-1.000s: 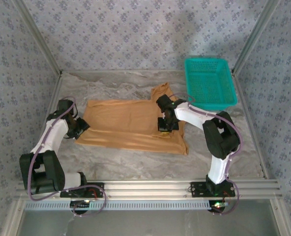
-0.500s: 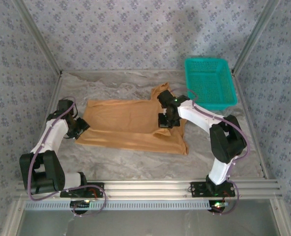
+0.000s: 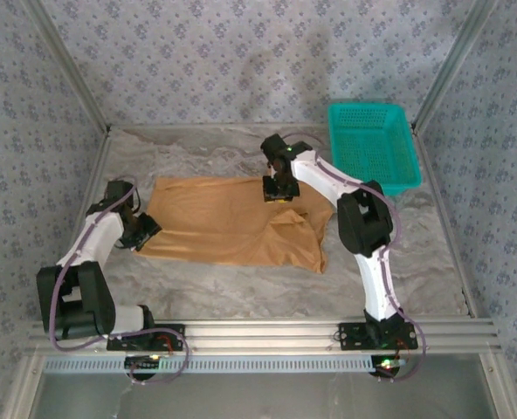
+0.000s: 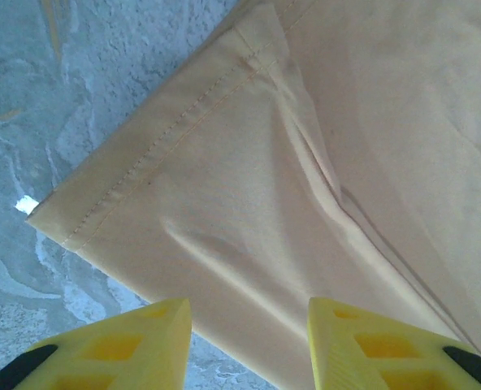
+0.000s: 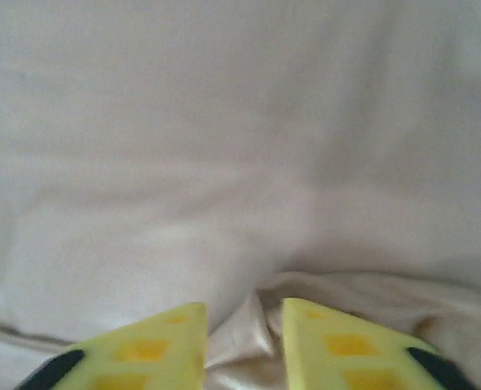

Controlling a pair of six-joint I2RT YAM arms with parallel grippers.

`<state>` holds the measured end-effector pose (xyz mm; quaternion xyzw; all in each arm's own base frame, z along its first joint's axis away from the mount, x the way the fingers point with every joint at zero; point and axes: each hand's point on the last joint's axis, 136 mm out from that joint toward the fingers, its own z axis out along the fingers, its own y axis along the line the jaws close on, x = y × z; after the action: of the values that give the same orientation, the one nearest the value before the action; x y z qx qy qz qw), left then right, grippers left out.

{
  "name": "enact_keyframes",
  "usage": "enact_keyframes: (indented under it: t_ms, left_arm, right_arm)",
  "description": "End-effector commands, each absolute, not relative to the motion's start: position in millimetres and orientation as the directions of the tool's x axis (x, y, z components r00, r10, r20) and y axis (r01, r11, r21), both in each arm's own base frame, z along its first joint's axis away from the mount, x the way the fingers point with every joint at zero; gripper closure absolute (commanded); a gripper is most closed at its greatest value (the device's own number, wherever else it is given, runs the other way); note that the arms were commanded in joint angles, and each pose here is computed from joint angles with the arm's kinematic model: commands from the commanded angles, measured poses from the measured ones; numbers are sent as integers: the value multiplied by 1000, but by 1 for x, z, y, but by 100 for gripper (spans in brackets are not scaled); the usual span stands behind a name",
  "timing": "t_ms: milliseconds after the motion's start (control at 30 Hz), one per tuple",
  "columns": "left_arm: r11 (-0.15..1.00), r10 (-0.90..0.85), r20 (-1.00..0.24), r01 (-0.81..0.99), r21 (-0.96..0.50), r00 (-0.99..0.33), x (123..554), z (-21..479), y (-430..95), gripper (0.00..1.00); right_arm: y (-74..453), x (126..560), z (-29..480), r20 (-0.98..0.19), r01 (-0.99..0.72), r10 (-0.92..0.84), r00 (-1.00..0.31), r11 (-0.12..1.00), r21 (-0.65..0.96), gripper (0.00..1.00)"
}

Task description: Fold the inside-out t-shirt

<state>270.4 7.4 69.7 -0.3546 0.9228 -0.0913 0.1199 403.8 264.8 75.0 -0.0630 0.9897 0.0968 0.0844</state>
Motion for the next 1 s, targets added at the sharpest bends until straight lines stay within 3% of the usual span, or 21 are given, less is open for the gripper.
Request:
enact_keyframes:
  t_ms: [0, 133, 433, 733, 900, 967]
  left_arm:
    - [743, -664, -154, -624, -243, -732, 269, 65, 6, 58]
    - [748, -659, -151, -622, -231, -737, 267, 62, 7, 58]
    - [753, -653, -139, -620, -222, -744, 267, 60, 8, 58]
    - [750, -657, -142, -621, -228, -740, 268, 62, 8, 58]
    - [751, -655, -142, -621, -224, -742, 269, 62, 8, 58]
    - [752, -655, -142, -621, -223, -742, 270, 62, 9, 58]
  right_arm:
    - [248, 401, 97, -164, -159, -137, -977, 979, 131, 61]
    - [222, 381, 112, -200, -139, -118, -973, 986, 92, 46]
    - [166, 355, 73, -164, 11, 44, -985, 979, 202, 51]
    - [173, 363, 52, -122, 40, 75, -990, 963, 266, 47]
    - [176, 365, 42, -92, 68, 97, -991, 959, 275, 55]
    - [177, 367, 43, -93, 75, 105, -990, 957, 280, 69]
